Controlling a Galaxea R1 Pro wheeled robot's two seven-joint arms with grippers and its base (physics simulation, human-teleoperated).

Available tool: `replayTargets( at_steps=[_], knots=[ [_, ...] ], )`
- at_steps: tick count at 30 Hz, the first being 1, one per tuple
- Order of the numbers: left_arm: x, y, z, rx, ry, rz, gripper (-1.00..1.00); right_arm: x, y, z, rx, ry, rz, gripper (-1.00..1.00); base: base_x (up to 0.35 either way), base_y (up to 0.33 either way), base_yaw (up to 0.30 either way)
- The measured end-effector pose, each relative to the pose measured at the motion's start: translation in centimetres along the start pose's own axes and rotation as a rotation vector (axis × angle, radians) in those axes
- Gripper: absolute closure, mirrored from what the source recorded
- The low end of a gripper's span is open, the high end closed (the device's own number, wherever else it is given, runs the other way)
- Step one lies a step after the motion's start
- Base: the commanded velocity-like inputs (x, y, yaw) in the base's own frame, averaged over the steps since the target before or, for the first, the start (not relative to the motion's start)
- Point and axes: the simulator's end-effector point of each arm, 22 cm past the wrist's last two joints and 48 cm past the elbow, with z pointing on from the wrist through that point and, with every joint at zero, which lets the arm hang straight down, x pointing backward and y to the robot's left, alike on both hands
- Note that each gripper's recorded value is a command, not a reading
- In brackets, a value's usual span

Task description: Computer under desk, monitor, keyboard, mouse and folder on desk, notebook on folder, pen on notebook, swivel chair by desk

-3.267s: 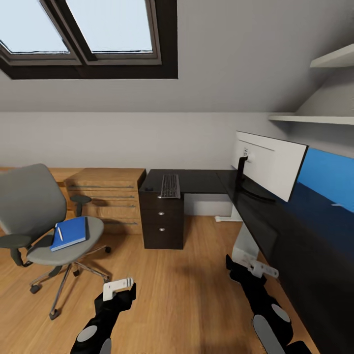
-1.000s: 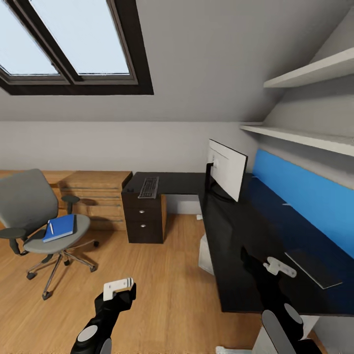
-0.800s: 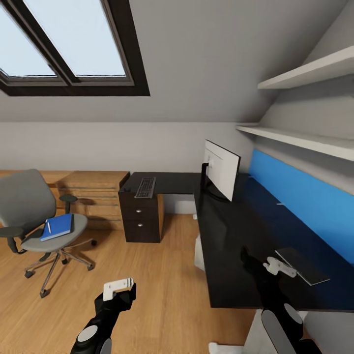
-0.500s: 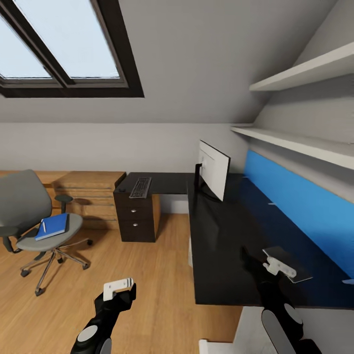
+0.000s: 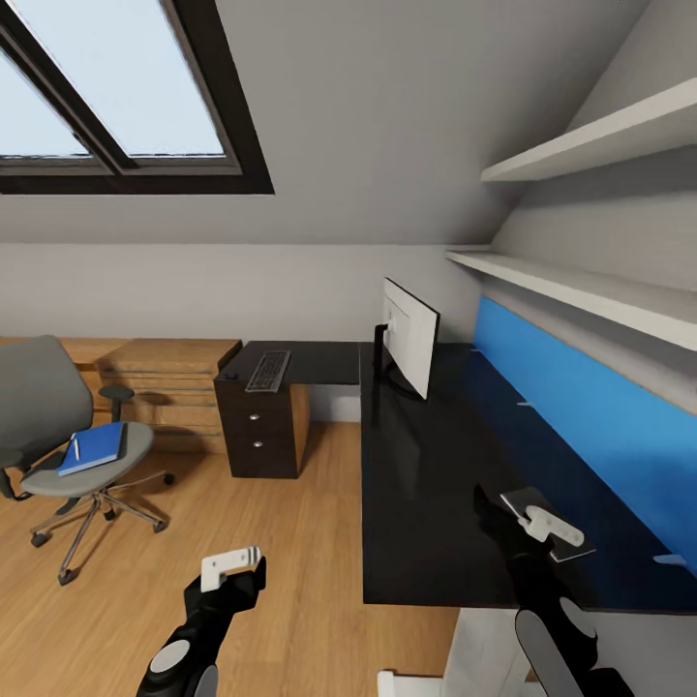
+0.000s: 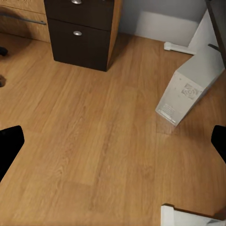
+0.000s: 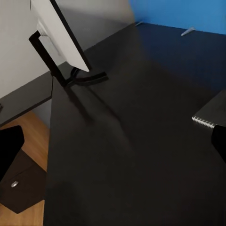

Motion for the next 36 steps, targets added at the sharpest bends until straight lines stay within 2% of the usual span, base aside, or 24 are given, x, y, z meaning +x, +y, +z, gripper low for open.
replayTargets(
  at_steps=[10, 17, 20, 21, 22, 28, 32, 34, 36],
  knots=[
    [-0.1, 0.4, 0.0, -0.007, -0.004, -0.003, -1.0, 0.4, -0.4, 0.1, 0.007, 0.01, -0.021, -1.0, 0.02, -0.015, 0.0],
    [-0.2, 2.2, 0.1, -0.042, -0.002, -0.021, -1.0, 0.0, -1.5, 0.4, 0.033, 0.0, -0.096, -1.0, 0.184, -0.164, 0.0],
    [-0.2, 2.5, 0.2, -0.047, -0.001, -0.024, -1.0, -0.5, -4.4, 1.4, 0.093, -0.003, -0.139, -1.0, 0.236, -0.226, 0.0],
    [-0.2, 2.6, 0.2, -0.049, -0.001, -0.025, -1.0, -0.8, -6.2, 2.3, 0.13, 0.003, -0.164, -1.0, 0.241, -0.236, 0.0],
    [-0.2, 2.6, 0.2, -0.05, -0.001, -0.025, -1.0, -1.1, -7.1, 2.8, 0.149, 0.007, -0.175, -1.0, 0.242, -0.238, 0.0],
    [-0.2, 2.7, 0.2, -0.052, 0.0, -0.025, -1.0, -2.3, -10.8, 6.9, 0.24, 0.043, -0.222, -1.0, 0.24, -0.244, 0.0],
    [-0.1, 2.7, 0.2, -0.051, 0.001, -0.025, -1.0, -1.5, -14.6, 9.9, 0.324, 0.114, -0.252, -1.0, 0.172, -0.218, 0.0],
    [-0.1, 2.7, 0.2, -0.051, 0.0, -0.024, -1.0, -0.3, -16.1, 11.2, 0.344, 0.169, -0.26, -1.0, 0.086, -0.134, 0.0],
    [-0.2, 2.6, 0.2, -0.05, 0.0, -0.024, -1.0, 0.9, -16.7, 11.9, 0.336, 0.21, -0.261, -1.0, 0.05, -0.078, 0.0]
  ],
)
